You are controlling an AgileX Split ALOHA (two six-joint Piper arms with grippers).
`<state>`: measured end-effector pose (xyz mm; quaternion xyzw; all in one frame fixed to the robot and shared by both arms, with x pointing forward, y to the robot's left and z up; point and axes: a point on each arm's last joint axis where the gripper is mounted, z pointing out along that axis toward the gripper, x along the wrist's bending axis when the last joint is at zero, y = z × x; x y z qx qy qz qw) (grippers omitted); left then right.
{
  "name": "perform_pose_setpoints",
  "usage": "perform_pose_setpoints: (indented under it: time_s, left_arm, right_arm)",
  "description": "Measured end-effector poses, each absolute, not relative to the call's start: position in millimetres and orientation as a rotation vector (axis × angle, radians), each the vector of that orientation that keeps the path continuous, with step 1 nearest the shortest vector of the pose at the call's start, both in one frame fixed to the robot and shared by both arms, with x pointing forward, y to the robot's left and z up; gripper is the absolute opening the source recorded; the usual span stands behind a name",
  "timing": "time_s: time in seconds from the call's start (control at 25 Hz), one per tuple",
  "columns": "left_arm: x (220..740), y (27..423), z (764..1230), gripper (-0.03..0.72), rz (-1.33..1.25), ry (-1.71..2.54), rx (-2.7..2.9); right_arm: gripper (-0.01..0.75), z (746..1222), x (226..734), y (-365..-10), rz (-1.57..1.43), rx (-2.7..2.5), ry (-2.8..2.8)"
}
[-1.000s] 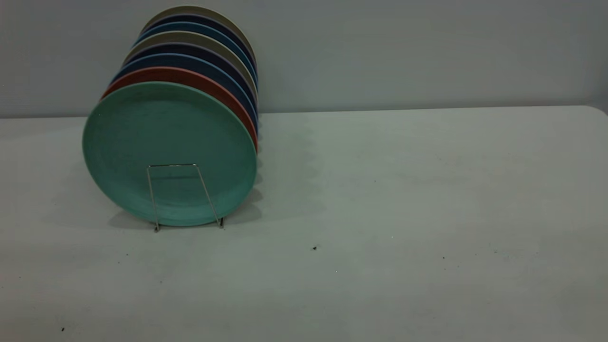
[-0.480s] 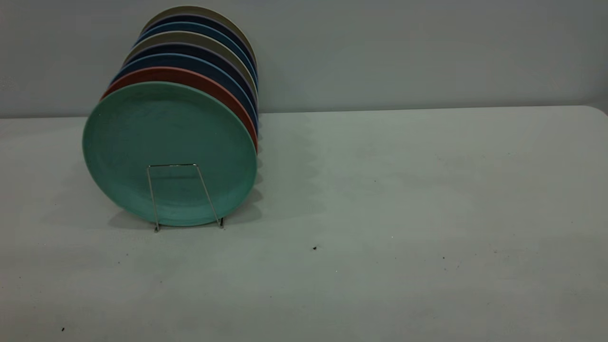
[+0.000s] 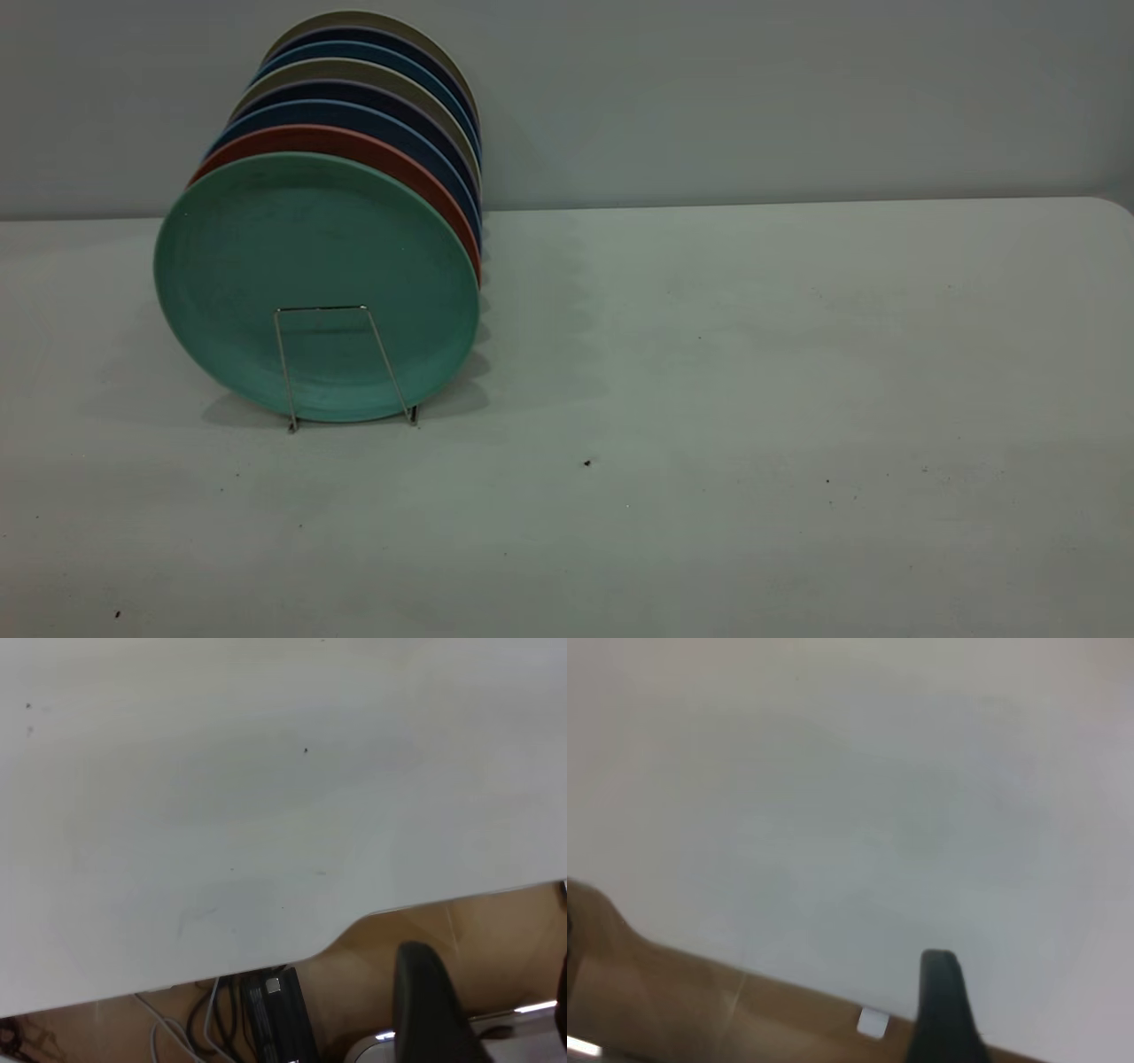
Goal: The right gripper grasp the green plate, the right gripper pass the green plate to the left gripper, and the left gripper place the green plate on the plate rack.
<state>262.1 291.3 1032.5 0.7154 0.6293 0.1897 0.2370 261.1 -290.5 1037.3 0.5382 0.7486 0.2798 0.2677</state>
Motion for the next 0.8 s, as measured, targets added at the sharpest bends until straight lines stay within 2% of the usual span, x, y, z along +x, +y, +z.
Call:
perform_pose_setpoints:
  time_s: [0.32, 0.8]
  left_arm:
    - [242.2, 290.6, 1034.4, 0.375, 0.651, 1.633, 1.878]
    - [221.1, 290.3, 1032.7, 0.375, 0.755, 1.514, 1.812]
  right_arm:
    - [0.552, 1038.9, 232.1, -293.0, 0.853, 1.371, 1.815]
    - [0.552, 1038.6, 230.4, -293.1, 0.858, 1.365, 1.808]
